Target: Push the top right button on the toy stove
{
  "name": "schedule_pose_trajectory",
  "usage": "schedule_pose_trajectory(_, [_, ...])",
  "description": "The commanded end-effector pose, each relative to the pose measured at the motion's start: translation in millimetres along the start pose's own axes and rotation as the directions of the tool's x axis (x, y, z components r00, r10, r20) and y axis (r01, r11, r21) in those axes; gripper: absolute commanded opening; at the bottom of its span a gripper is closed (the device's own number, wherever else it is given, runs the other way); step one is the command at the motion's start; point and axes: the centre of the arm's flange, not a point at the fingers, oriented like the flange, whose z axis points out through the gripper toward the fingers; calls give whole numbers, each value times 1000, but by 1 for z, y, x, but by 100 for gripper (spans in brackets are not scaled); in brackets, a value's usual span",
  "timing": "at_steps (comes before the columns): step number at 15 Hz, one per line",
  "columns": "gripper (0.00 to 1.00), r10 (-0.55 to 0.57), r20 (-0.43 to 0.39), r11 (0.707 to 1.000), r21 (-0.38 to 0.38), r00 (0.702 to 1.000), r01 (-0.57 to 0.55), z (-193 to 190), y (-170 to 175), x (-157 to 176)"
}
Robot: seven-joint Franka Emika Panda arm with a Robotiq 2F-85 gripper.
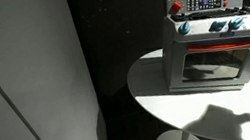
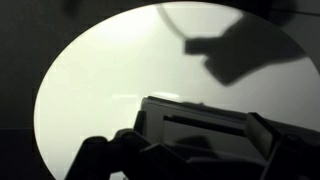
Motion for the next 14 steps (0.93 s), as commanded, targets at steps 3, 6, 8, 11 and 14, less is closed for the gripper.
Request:
schedule_pose_trajectory(3, [100,0,0,1000,0,1000,0,0,0,0])
schedule_pose_trajectory(6, [100,0,0,1000,0,1000,0,0,0,0])
schedule_pose_trajectory(8, [100,3,-8,1000,-3,1000,-3,-4,-1,3])
schedule_pose_trajectory(11, [100,11,-18,1000,0,1000,-11,-10,-2,10])
schedule_pose_trajectory(14, [100,15,-35,1000,5,999,-15,-20,-3,17])
